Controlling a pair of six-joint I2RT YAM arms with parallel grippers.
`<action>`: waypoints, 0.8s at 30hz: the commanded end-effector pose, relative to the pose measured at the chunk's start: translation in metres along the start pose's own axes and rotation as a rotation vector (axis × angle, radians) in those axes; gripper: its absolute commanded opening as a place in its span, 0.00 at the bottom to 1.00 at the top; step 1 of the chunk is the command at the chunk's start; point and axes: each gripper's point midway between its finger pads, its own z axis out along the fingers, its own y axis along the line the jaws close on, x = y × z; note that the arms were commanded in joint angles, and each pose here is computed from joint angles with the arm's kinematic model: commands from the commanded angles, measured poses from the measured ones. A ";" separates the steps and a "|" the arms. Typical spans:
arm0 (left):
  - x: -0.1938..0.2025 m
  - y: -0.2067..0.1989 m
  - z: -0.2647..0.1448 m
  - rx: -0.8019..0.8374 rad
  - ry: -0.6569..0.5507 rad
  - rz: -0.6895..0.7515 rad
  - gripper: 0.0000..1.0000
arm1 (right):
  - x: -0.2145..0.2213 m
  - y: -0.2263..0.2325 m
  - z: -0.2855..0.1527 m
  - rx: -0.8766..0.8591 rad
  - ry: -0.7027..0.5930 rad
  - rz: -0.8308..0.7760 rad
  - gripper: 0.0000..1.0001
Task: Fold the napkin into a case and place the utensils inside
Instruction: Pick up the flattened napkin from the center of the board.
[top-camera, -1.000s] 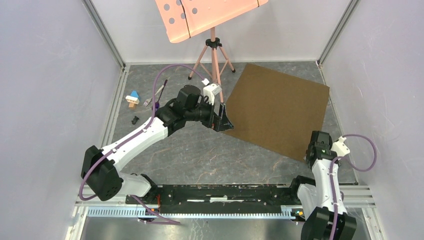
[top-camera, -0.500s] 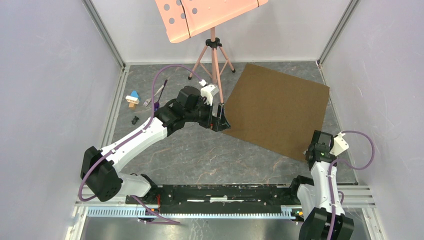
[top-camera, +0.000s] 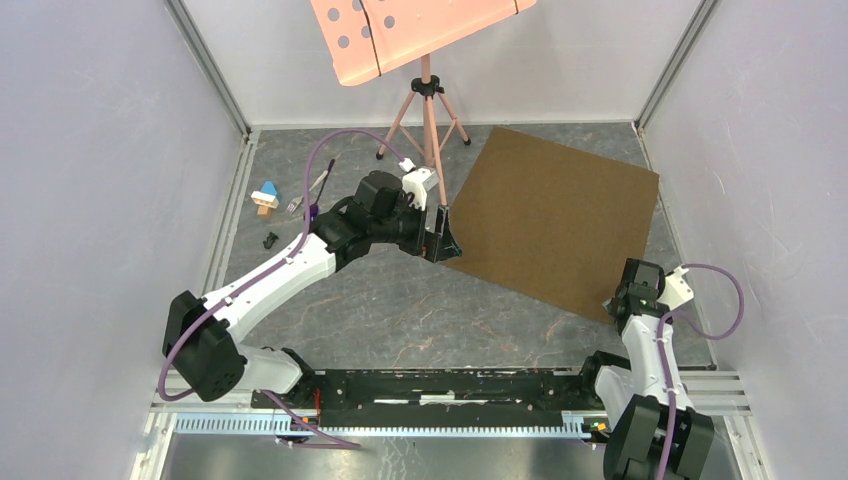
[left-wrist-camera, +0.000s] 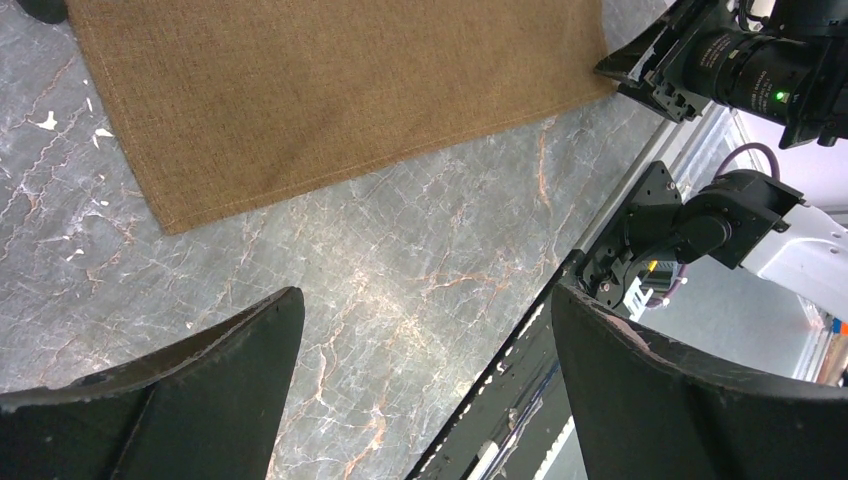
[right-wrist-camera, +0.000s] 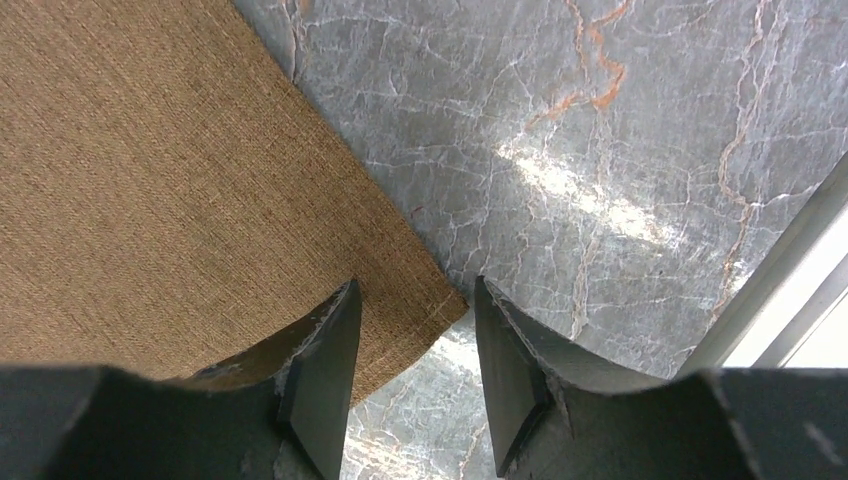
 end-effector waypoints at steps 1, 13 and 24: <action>-0.017 -0.009 -0.002 0.033 -0.042 0.046 0.99 | 0.007 -0.007 0.006 0.043 0.006 0.051 0.52; -0.021 -0.013 -0.010 0.042 -0.061 0.070 0.99 | 0.023 -0.027 0.011 0.153 0.068 0.026 0.50; -0.024 -0.013 -0.005 0.063 -0.059 0.077 0.99 | 0.002 -0.014 -0.012 0.087 0.014 -0.032 0.66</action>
